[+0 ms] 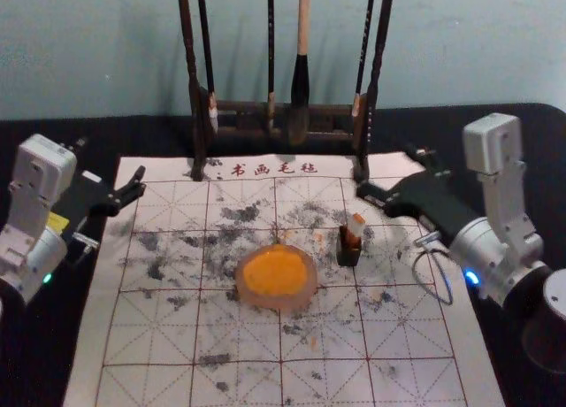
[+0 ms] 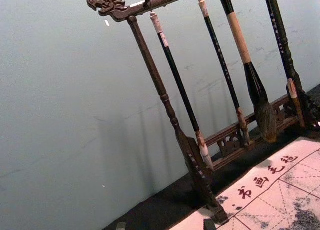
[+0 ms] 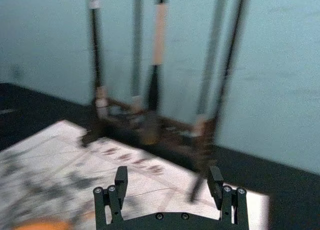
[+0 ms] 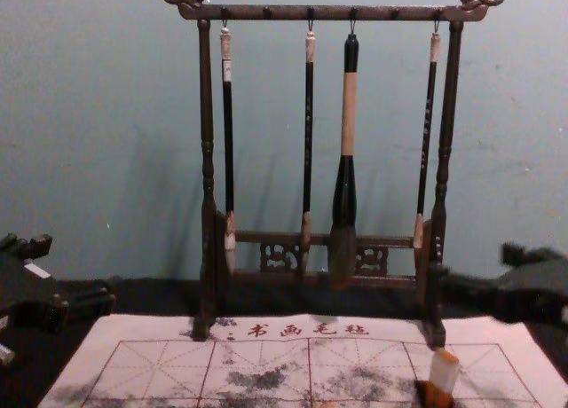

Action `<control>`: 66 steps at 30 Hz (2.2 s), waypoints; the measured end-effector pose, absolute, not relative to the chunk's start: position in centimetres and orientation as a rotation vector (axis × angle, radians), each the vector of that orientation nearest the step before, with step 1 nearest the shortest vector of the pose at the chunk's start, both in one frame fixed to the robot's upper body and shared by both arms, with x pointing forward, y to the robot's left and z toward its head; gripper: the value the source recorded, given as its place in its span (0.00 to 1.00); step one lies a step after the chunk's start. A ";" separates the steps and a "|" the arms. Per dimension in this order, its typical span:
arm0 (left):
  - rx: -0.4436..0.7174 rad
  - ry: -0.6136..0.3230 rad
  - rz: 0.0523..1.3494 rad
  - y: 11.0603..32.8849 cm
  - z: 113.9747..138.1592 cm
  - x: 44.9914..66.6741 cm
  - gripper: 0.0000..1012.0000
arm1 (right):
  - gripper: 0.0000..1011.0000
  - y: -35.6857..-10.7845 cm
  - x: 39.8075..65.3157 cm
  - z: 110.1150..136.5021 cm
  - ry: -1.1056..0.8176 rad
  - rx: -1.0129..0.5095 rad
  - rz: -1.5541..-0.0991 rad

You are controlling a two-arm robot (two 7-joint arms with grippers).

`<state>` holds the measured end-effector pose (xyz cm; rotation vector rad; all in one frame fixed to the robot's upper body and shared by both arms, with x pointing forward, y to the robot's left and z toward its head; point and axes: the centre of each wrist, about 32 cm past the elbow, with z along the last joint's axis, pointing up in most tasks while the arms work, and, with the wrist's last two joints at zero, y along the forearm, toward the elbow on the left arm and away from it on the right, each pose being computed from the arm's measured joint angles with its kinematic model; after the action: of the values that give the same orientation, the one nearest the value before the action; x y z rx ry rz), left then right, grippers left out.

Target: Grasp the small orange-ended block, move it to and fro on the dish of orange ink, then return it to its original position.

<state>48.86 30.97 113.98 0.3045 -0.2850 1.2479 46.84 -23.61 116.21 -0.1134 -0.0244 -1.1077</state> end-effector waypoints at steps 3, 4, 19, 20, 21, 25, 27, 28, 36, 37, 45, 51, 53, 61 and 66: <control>0.304 -0.285 1.248 31.0 114.0 48.9 0.99 | 0.99 -23.8 46.7 115.9 -0.069 -0.119 -1.183; 0.304 -0.285 1.248 31.0 114.0 48.9 0.99 | 0.99 -23.9 46.6 115.4 -0.094 -0.140 -1.227; 0.304 -0.285 1.248 31.0 114.0 48.9 0.99 | 0.99 -24.8 46.6 111.1 -0.039 -0.283 -1.313; 0.304 -0.285 1.248 31.0 114.0 48.9 0.99 | 0.99 -24.8 46.6 111.1 -0.040 -0.282 -1.313; 0.305 -0.285 1.248 31.0 114.0 48.9 0.99 | 0.99 -24.8 46.6 111.1 -0.040 -0.282 -1.313; 0.304 -0.285 1.248 31.0 114.0 48.9 0.99 | 0.99 -24.8 46.6 111.2 -0.043 -0.281 -1.313; 0.305 -0.285 1.248 31.0 114.0 48.9 0.99 | 0.99 -24.8 46.6 111.2 -0.045 -0.280 -1.313; 0.304 -0.285 1.248 31.0 114.0 48.9 0.99 | 0.99 -24.8 46.6 111.3 -0.046 -0.279 -1.313; 0.304 -0.285 1.248 31.0 114.0 48.9 0.99 | 0.99 -24.7 46.5 111.3 -0.050 -0.277 -1.313; 0.305 -0.285 1.248 31.0 114.0 48.9 0.99 | 0.99 -24.7 46.5 111.3 -0.050 -0.277 -1.314; 0.305 -0.285 1.248 31.0 114.0 48.9 0.99 | 0.99 -24.7 46.5 111.4 -0.052 -0.277 -1.313; 0.304 -0.285 1.248 31.0 114.0 48.9 0.99 | 0.99 -24.7 46.5 111.4 -0.053 -0.276 -1.314; 0.304 -0.285 1.248 31.0 114.0 48.9 0.99 | 0.99 -24.7 46.5 111.4 -0.053 -0.276 -1.314; 0.304 -0.285 1.248 31.0 114.0 48.9 0.99 | 0.99 -24.7 46.5 111.4 -0.054 -0.276 -1.314; 0.304 -0.285 1.248 31.0 114.0 48.9 0.99 | 0.99 -24.7 46.5 111.4 -0.054 -0.276 -1.314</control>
<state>48.86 30.97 113.98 0.3045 -0.2850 1.2480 46.53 -24.72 111.42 -0.2756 -0.0536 -1.3141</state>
